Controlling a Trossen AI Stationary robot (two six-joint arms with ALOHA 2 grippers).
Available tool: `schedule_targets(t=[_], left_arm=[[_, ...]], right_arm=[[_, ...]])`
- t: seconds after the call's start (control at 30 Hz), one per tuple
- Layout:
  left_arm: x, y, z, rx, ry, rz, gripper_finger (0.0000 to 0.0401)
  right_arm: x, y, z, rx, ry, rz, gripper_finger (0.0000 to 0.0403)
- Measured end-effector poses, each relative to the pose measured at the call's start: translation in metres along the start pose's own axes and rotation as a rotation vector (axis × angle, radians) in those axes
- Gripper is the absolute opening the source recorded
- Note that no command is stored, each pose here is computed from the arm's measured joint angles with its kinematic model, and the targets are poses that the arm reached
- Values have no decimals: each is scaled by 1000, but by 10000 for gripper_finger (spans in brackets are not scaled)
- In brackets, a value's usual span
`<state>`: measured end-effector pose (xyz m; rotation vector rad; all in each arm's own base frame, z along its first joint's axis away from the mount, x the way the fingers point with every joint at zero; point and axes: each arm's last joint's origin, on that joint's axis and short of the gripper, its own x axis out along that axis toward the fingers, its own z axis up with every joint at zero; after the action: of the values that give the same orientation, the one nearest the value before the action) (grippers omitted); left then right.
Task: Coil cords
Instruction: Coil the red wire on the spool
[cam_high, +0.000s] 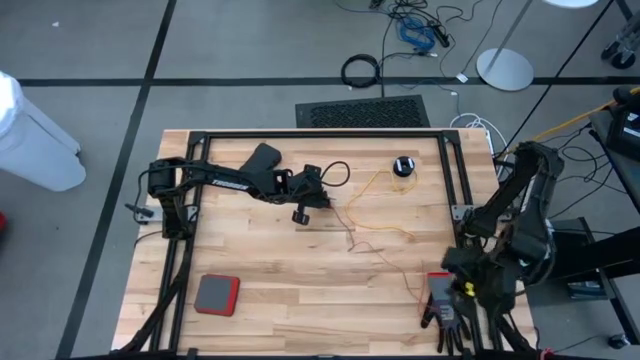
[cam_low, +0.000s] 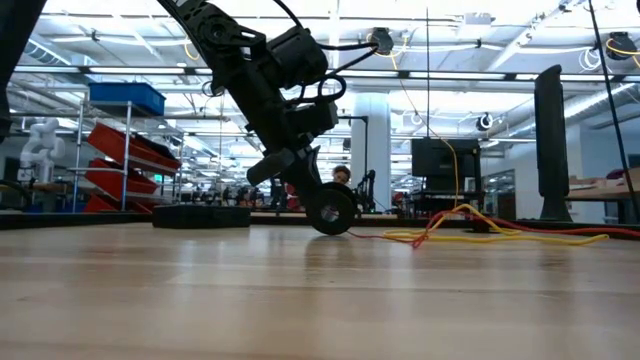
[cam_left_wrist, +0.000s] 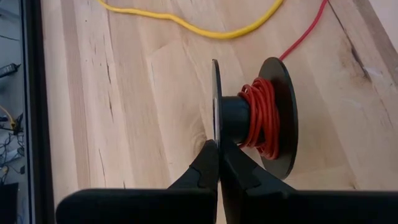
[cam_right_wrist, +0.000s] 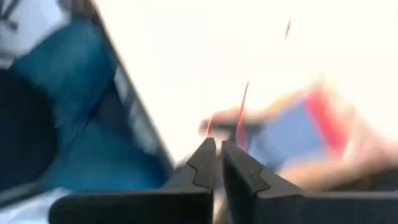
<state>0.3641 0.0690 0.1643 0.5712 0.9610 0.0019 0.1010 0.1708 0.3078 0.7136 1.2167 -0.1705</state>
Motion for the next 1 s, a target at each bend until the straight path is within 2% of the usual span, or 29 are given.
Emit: schedule_targets(t=[0.17, 0.27, 0.37, 0.5, 0.6, 0.73, 0.9, 1.0], left_arm=[[0, 0, 0, 0, 1, -1, 0], [0, 0, 0, 0, 1, -1, 0], [0, 0, 0, 0, 1, -1, 0], [0, 0, 0, 0, 1, -1, 0], [0, 0, 0, 0, 0, -1, 1], [0, 0, 0, 0, 0, -1, 3], [0, 0, 0, 0, 0, -1, 4], [0, 0, 0, 0, -2, 0, 5]], right_arm=[[31, -10, 19, -193, -270, -148, 32], [57, -22, 32, -243, -375, -207, 61], [86, -37, 45, -263, -419, -222, 98], [122, -61, 59, -269, -464, -194, 141], [140, -78, 66, -259, -503, -174, 158], [154, -99, 71, -239, -484, -160, 160], [163, -106, 76, -258, -488, 2, 150], [165, -111, 78, -256, -479, 11, 144]])
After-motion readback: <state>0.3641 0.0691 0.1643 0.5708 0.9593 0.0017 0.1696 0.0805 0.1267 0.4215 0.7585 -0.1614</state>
